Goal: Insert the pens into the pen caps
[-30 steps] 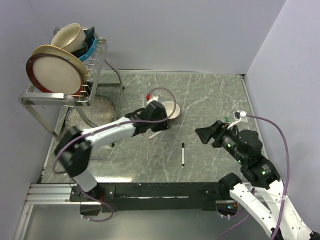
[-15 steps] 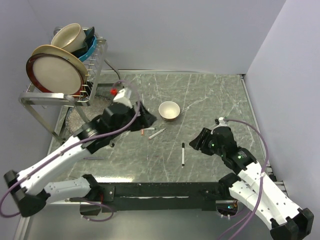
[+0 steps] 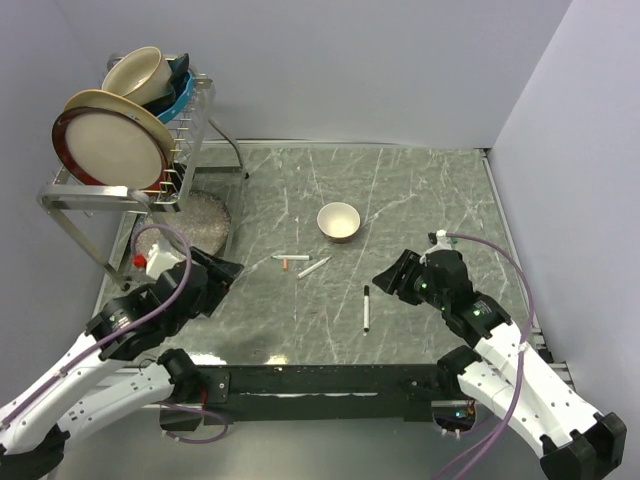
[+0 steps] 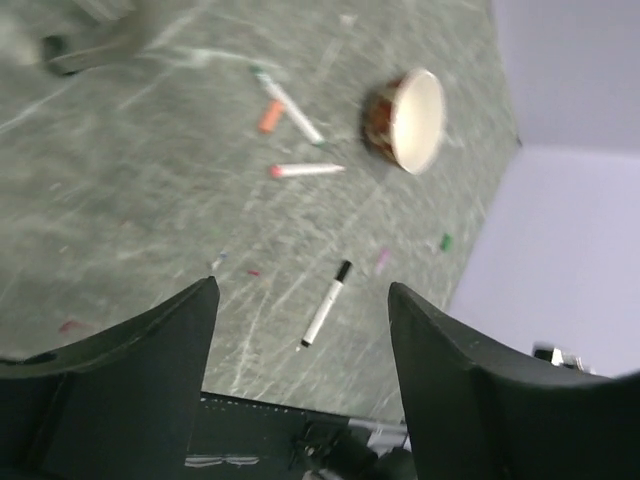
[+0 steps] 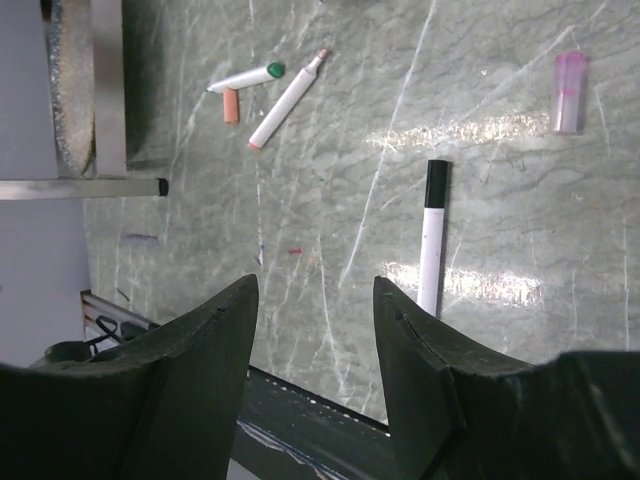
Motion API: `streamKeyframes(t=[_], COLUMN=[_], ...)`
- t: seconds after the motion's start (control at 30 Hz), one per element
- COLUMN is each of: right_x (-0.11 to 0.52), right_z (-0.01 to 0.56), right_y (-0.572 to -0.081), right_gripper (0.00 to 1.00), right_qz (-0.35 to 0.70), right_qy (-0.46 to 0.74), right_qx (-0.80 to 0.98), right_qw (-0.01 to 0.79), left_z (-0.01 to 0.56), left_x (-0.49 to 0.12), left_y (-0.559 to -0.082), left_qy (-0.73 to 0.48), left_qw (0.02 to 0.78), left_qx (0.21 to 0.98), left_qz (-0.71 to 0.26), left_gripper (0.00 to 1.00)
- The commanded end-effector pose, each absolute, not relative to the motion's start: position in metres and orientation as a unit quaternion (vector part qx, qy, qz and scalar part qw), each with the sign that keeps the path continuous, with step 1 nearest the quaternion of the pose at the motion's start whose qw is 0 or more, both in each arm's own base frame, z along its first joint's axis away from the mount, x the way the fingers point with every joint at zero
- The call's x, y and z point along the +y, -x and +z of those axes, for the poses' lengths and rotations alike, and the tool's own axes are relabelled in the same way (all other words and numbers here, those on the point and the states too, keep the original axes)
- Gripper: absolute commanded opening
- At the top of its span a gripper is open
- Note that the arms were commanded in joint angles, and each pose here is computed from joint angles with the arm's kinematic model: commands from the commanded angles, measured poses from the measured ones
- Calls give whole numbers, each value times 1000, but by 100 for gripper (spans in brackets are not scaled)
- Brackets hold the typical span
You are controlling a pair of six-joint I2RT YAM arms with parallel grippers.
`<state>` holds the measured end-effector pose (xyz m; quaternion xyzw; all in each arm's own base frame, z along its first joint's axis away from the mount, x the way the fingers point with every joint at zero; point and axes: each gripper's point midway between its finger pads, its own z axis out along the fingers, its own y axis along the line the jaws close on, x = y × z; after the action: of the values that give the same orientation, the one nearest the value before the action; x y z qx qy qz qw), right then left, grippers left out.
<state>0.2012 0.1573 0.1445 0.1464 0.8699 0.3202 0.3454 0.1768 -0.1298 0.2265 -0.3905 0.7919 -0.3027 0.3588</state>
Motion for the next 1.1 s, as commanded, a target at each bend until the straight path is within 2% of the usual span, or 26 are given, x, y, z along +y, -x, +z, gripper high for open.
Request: streamKeyframes(t=[0.0, 0.13, 0.23, 0.43, 0.63, 0.73, 1.07], right_x=[158, 156, 157, 154, 150, 151, 154], right_z=[161, 165, 167, 171, 175, 176, 178], right_y=[-206, -205, -203, -202, -201, -200, -200], right_gripper=[57, 57, 58, 58, 58, 58, 58], right_qz=[338, 340, 346, 343, 341, 345, 351], right_qy=[-149, -151, -149, -148, -148, -147, -143], right_qx=[851, 847, 845, 843, 839, 837, 837], right_qw=[373, 378, 379, 387, 397, 398, 395], left_z=[195, 173, 164, 131, 114, 100, 65], left_x=[-103, -85, -77, -59, -26, -17, -1], left_y=[-170, -158, -159, -158, -161, -157, -170], left_qy=[500, 547, 577, 629, 683, 709, 730], left_qw=[324, 292, 276, 215, 236, 217, 188], left_qx=[772, 773, 762, 745, 691, 670, 657], left_qz=[-223, -134, -102, -50, -28, -16, 16], left_gripper=[71, 69, 67, 52, 50, 48, 49])
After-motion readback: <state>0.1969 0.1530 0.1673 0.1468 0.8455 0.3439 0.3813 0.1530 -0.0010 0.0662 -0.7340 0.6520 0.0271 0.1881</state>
